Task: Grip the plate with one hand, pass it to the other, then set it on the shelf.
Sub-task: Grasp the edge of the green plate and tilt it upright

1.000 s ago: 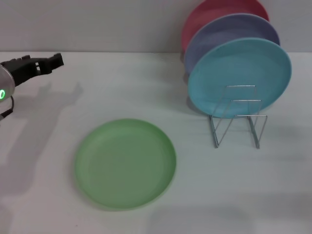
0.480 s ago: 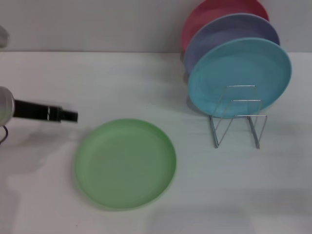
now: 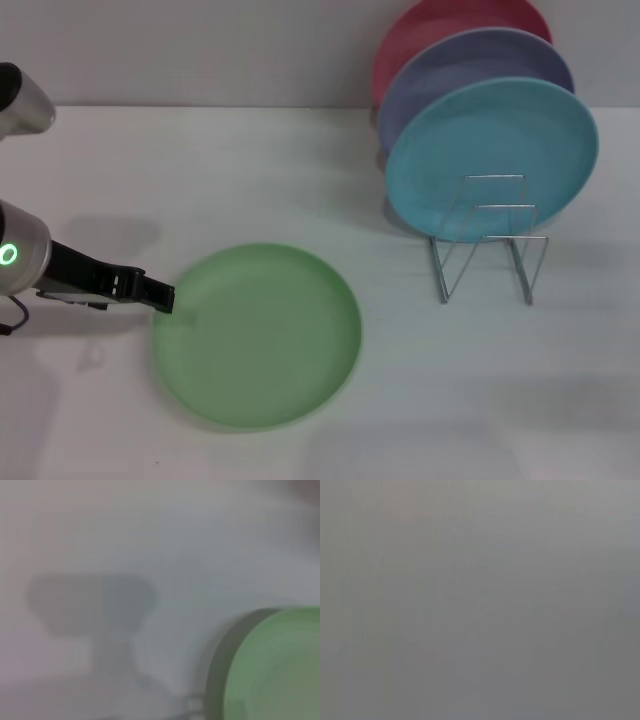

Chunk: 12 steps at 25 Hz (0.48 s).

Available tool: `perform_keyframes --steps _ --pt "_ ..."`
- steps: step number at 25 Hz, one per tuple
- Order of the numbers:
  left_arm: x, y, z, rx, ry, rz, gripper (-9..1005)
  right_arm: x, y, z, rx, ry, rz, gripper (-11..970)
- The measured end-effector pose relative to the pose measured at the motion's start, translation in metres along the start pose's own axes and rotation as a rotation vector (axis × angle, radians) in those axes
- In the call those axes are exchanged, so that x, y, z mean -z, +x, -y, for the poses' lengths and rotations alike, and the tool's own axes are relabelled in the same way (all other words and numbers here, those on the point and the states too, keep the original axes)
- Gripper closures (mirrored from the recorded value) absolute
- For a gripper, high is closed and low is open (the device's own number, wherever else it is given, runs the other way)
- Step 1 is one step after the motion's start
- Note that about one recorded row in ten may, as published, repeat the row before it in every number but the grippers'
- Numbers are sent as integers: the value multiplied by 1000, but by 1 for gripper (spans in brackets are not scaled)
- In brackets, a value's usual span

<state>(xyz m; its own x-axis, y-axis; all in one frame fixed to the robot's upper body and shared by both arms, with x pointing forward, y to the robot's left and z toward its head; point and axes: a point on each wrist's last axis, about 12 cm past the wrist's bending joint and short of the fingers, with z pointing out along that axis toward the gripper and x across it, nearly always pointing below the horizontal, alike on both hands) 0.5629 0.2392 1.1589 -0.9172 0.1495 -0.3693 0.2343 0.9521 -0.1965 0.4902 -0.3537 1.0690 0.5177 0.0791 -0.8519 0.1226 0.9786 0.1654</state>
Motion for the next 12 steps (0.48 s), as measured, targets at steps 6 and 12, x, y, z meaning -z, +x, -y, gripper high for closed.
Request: perform_keyframes --steps 6,12 --pt "-12 1 2 39 -16 -63 169 -4 -1 3 12 10 8 375" --pt "-20 0 9 42 -19 -77 170 -6 -3 6 20 7 16 376"
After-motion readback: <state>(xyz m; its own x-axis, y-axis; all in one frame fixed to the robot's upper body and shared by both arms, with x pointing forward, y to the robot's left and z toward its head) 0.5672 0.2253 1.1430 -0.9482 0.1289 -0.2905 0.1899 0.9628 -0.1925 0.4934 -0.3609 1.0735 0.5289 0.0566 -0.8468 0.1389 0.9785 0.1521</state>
